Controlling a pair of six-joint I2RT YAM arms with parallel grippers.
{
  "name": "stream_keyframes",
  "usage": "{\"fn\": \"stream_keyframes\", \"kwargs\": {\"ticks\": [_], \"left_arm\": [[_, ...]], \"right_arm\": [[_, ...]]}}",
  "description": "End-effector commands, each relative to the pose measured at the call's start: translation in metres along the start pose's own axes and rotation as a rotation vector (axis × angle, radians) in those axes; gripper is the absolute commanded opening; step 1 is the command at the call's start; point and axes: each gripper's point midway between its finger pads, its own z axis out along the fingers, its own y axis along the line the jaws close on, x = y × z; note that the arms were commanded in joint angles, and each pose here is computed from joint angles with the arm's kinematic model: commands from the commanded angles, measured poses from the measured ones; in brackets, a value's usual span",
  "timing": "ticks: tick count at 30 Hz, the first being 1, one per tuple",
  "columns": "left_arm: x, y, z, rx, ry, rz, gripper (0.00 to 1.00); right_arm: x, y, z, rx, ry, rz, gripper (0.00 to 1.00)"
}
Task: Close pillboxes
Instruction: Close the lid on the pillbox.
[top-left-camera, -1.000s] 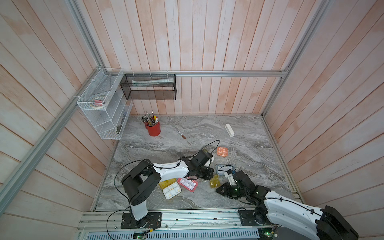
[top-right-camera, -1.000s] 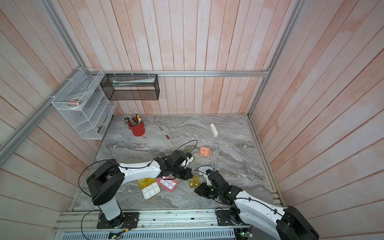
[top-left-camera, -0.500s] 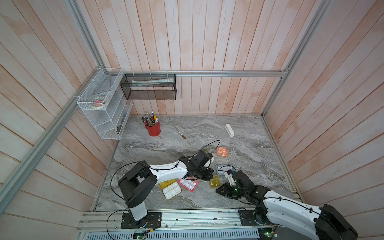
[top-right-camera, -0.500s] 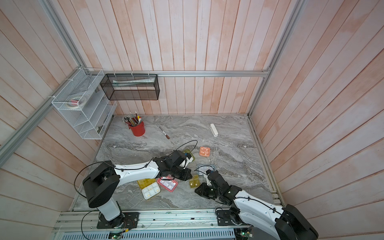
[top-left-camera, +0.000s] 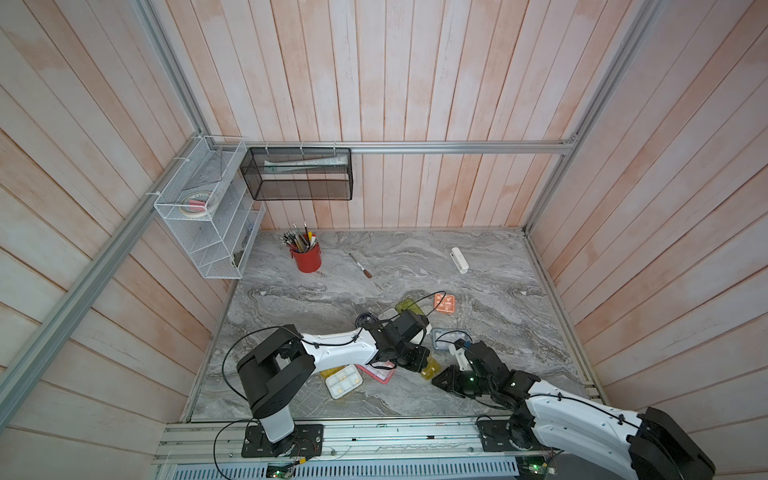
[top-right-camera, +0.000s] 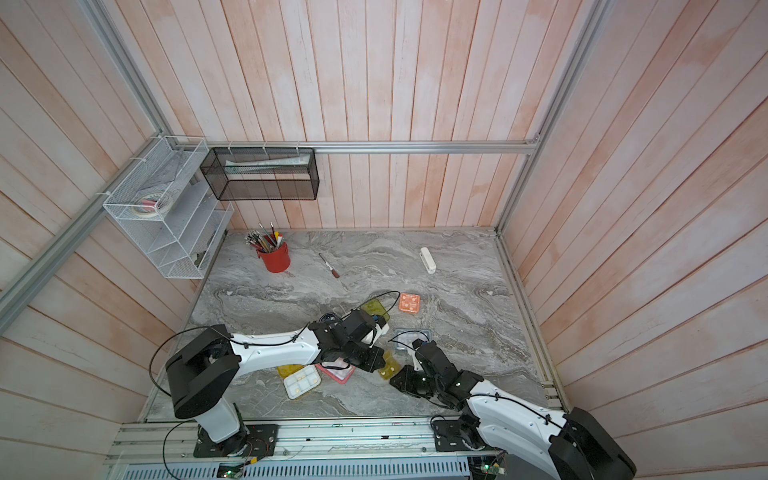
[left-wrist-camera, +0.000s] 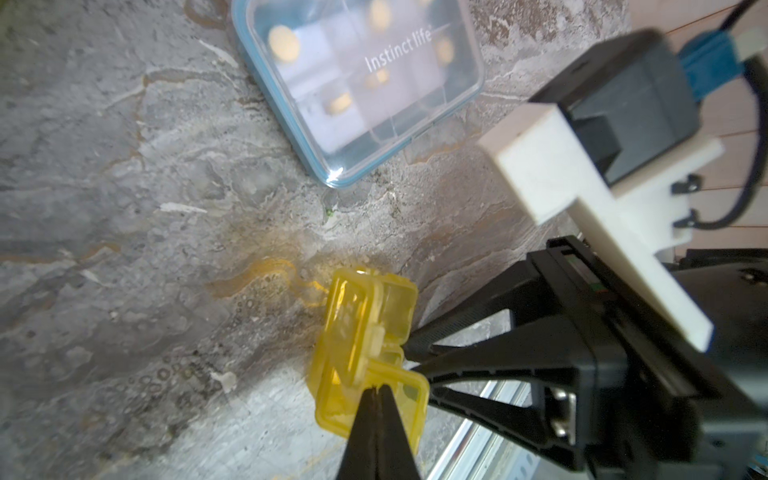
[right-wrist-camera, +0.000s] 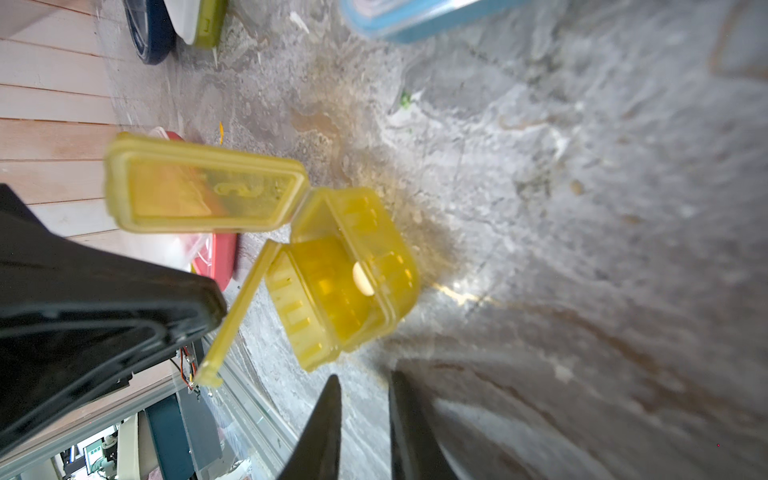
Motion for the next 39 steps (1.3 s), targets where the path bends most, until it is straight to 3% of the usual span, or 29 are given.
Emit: {"fn": "stream_keyframes", "kwargs": {"ticks": [1,24,39], "left_arm": [[0.003,0.001,0.000,-0.004,-0.001,-0.004,0.02],[0.006,0.000,0.009,-0.016,0.003,-0.005,0.02],[0.001,-0.003,0.005,-0.021,-0.010,0.008,0.01]], "right_arm": [[-0.005,0.002,-0.001,0.010,-0.019,-0.005,0.23],[-0.004,0.002,-0.003,0.011,-0.025,0.000,0.23],[-0.015,0.031,-0.035,-0.061,-0.110,-0.004,0.24]]}}
